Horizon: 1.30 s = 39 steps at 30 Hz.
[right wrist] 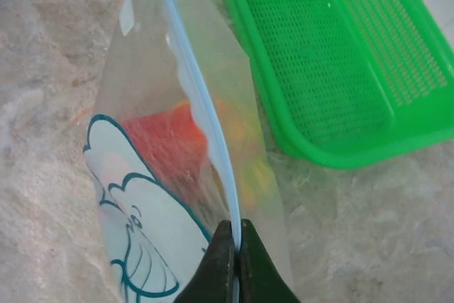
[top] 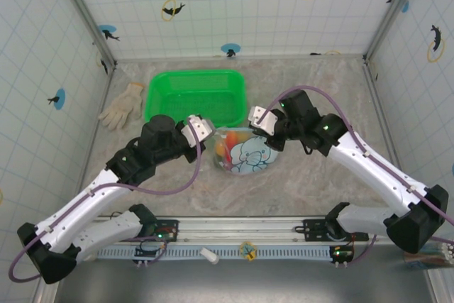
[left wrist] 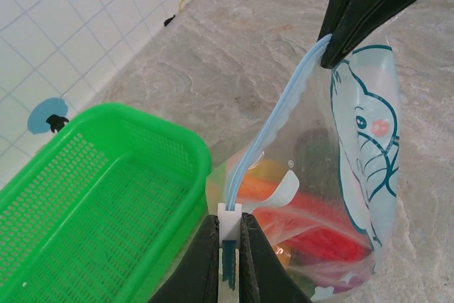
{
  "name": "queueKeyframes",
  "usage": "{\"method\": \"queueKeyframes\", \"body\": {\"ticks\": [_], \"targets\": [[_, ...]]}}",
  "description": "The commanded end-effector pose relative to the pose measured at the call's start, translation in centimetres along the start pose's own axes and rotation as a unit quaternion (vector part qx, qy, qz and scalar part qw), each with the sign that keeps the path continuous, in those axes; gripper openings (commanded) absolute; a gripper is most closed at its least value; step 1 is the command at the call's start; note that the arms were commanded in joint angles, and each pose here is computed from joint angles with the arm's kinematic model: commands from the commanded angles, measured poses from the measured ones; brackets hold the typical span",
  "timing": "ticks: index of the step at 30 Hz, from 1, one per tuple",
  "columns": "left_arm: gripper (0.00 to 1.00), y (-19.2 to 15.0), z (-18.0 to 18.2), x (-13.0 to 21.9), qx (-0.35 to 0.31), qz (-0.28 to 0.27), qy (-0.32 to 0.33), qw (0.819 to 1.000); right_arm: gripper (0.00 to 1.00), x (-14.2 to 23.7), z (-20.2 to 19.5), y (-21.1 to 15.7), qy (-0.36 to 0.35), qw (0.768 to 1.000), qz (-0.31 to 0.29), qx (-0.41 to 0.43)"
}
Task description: Place the food in the zip-top bag and seal the zipper
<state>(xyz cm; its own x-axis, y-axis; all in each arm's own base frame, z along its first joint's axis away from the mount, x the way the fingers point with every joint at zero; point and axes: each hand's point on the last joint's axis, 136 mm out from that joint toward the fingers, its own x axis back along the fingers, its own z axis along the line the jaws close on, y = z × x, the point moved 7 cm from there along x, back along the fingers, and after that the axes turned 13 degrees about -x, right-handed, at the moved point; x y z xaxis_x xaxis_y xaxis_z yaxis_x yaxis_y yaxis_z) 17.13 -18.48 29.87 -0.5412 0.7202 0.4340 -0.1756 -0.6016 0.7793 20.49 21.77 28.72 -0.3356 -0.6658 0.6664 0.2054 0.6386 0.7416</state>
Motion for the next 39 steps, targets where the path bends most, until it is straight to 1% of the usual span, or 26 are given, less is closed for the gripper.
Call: {"method": "queueKeyframes", "body": {"ticks": [1, 4, 5, 8, 11, 14, 17, 19, 22, 24, 26, 27, 29, 30, 32, 36, 37, 39], "targets": [[0.10, 0.1, 0.0, 0.6, -0.005, -0.011, 0.008, 1.000, 0.00, 1.5, 0.2, 0.4, -0.012, 1.000, -0.019, 0.013], [0.44, 0.6, 0.2, 1.0, 0.005, -0.031, 0.017, 0.999, 0.00, 3.4, 0.4, 1.3, -0.028, 0.998, -0.048, 0.013], [0.54, 0.7, 0.2, 1.1, 0.010, -0.039, 0.019, 0.999, 0.00, 4.2, 0.4, 1.7, -0.036, 0.997, -0.061, 0.012], [0.71, 1.1, 0.4, 1.5, 0.023, -0.064, 0.030, 0.997, 0.00, 6.4, -0.3, 2.5, -0.080, 0.993, -0.089, 0.007], [0.79, 1.3, 0.7, 1.6, 0.034, -0.079, 0.050, 0.995, 0.00, 7.9, -2.4, 2.4, -0.141, 0.986, -0.091, 0.002], [0.82, 1.2, 1.0, 1.2, 0.048, -0.078, 0.064, 0.994, 0.00, 8.2, -5.5, 1.6, -0.209, 0.975, -0.075, -0.005], [0.84, 0.9, 1.0, 0.6, 0.057, -0.071, 0.061, 0.994, 0.00, 8.1, -8.0, 1.5, -0.286, 0.957, -0.045, 0.019], [0.86, 0.7, 1.1, 0.4, 0.066, -0.065, 0.065, 0.994, 0.00, 8.8, -10.1, 2.0, -0.335, 0.941, -0.053, 0.013], [0.87, 0.3, 1.3, 0.2, 0.075, -0.056, 0.080, 0.992, 0.00, 10.0, -13.1, 2.9, -0.387, 0.918, -0.083, -0.002], [0.88, 0.1, 1.3, 0.1, 0.079, -0.051, 0.086, 0.992, 0.00, 9.9, -14.5, 3.2, -0.415, 0.906, -0.080, -0.005], [0.88, -0.2, 1.3, 0.1, 0.082, -0.048, 0.091, 0.991, 0.00, 8.9, -14.9, 2.7, -0.418, 0.906, -0.069, -0.011], [0.88, -0.3, 1.3, 0.1, 0.083, -0.048, 0.092, 0.991, 0.00, 7.9, -14.5, 1.9, -0.409, 0.911, -0.060, -0.013], [0.88, -0.6, 1.1, 0.1, 0.087, -0.052, 0.094, 0.990, 0.00, 4.7, -12.8, -1.3, -0.390, 0.921, -0.020, -0.010], [0.89, -0.8, 1.0, 0.1, 0.089, -0.055, 0.095, 0.990, 0.00, 3.1, -11.5, -3.1, -0.382, 0.924, -0.003, -0.003], [0.89, -1.1, 0.6, -0.3, 0.091, -0.061, 0.090, 0.990, 0.00, -0.5, -8.0, -7.9, -0.352, 0.935, 0.036, 0.012], [0.89, -1.2, 0.3, -1.1, 0.098, -0.055, 0.071, 0.991, 0.00, -4.3, -1.6, -13.5, -0.260, 0.963, 0.065, 0.009], [0.89, -1.1, 0.4, -1.2, 0.100, -0.057, 0.069, 0.991, 0.02, -4.8, -0.4, -14.4, -0.241, 0.968, 0.072, 0.013], [0.89, -0.8, 0.5, -1.4, 0.104, -0.062, 0.067, 0.990, 0.09, -5.5, 1.9, -15.9, -0.204, 0.976, 0.079, 0.013]]}}
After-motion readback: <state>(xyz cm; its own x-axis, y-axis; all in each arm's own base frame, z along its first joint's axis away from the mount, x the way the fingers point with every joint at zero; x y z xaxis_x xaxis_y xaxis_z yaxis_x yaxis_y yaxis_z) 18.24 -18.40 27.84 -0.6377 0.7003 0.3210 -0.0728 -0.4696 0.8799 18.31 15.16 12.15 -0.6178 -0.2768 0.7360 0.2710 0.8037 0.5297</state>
